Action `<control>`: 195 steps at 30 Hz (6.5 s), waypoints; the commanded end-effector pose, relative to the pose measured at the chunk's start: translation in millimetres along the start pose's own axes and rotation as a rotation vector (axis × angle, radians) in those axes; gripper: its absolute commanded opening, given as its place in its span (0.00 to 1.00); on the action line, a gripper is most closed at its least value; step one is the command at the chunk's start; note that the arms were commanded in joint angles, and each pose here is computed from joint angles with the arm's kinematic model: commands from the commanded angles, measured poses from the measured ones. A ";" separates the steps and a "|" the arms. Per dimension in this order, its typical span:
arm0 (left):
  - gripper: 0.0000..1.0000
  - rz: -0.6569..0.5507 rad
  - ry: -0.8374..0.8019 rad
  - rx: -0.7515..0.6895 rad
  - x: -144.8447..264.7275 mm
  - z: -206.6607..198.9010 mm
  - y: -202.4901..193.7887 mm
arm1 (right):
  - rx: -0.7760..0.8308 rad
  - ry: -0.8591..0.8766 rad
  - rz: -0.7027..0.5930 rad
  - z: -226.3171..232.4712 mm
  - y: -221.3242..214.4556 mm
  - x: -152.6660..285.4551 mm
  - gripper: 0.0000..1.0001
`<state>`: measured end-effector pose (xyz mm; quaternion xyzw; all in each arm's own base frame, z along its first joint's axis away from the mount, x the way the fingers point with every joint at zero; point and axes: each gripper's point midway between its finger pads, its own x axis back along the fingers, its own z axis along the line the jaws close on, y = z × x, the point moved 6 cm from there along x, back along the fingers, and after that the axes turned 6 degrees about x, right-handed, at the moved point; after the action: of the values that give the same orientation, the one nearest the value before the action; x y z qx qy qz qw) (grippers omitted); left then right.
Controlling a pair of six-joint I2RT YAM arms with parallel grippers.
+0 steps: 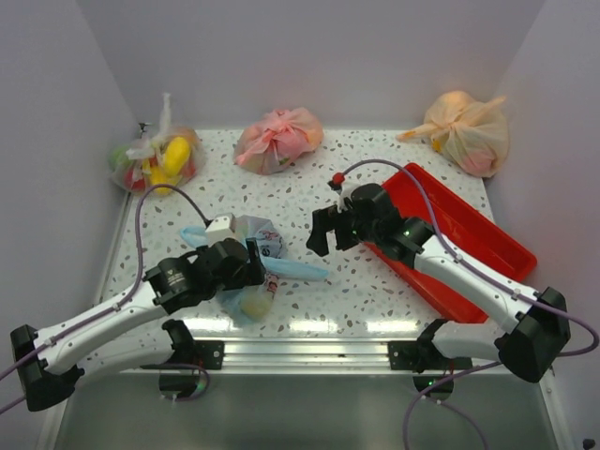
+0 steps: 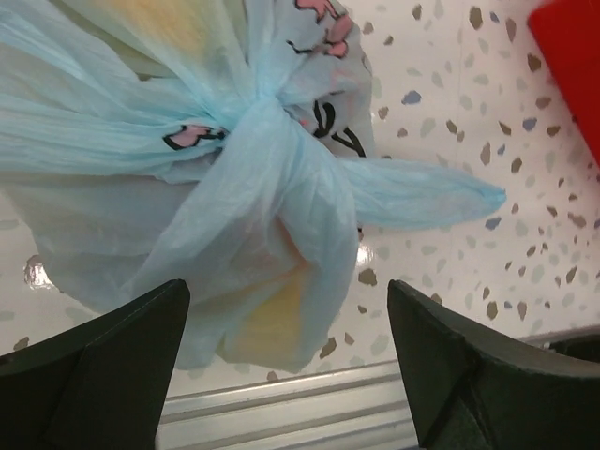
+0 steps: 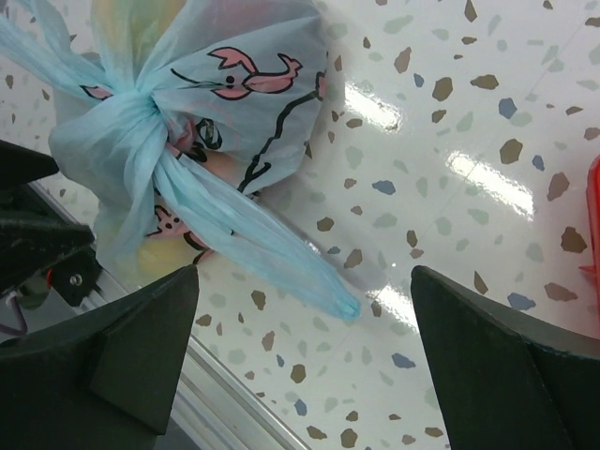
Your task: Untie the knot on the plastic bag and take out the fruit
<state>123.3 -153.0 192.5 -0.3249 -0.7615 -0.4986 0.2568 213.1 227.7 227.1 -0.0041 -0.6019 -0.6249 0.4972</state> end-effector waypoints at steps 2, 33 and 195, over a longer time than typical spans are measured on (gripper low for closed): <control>0.91 -0.086 0.121 0.178 -35.2 18.7 13.6 | -0.036 0.039 -0.101 6.2 0.4 7.9 0.99; 0.03 0.075 -0.155 -0.479 -60.0 -21.6 20.7 | 0.134 0.036 -0.128 4.4 2.4 7.7 0.96; 0.00 -0.011 0.007 0.007 -21.8 54.1 88.0 | -0.043 -0.157 -0.294 -25.1 24.5 31.3 0.45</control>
<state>207.6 -77.0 199.5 -0.2710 -0.7751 -0.4895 0.2935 226.0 186.2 211.6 -0.0661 -0.5728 -0.7518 0.3200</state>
